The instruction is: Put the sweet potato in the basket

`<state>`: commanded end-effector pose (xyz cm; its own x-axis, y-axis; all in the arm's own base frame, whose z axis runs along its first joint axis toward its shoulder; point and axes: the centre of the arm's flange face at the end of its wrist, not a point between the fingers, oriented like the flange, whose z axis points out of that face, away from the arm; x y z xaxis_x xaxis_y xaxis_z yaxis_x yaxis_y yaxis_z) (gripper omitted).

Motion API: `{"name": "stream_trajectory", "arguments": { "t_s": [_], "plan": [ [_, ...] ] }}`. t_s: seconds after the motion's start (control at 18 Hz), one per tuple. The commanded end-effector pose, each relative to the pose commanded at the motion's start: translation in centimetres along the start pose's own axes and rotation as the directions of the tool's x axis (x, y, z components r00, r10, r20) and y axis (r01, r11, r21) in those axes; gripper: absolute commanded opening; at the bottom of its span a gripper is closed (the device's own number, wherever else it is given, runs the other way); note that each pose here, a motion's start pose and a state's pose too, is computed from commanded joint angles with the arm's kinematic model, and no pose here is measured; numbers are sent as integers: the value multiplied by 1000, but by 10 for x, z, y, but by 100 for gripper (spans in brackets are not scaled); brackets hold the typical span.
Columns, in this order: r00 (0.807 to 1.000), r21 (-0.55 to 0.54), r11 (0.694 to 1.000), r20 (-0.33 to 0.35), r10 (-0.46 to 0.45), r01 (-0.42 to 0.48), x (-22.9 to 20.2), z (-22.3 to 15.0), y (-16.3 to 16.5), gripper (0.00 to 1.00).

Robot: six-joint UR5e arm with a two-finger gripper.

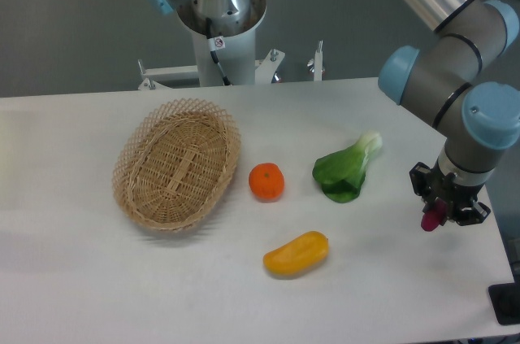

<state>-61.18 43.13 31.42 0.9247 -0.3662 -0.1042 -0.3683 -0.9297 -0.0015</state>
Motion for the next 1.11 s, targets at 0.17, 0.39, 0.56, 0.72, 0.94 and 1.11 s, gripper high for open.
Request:
{"name": "stream_trajectory", "arguments": {
  "t_s": [0.17, 0.39, 0.56, 0.72, 0.94, 1.11],
  "plan": [
    [1000, 0, 1000, 0, 0, 0, 0, 0, 0, 31],
    [1000, 0, 1000, -2, 1, -1, 2, -1, -2, 31],
    [1000, 1, 1000, -15, -8, 8, 10, 3, -6, 31],
    [999, 4, 1000, -17, -29, 29, 17, 1, -21, 31],
    [999, 8, 999, -26, -41, 42, 29, 2, -42, 31],
    [998, 8, 999, -23, -52, 53, 44, 0, -63, 31]
  ]
}}
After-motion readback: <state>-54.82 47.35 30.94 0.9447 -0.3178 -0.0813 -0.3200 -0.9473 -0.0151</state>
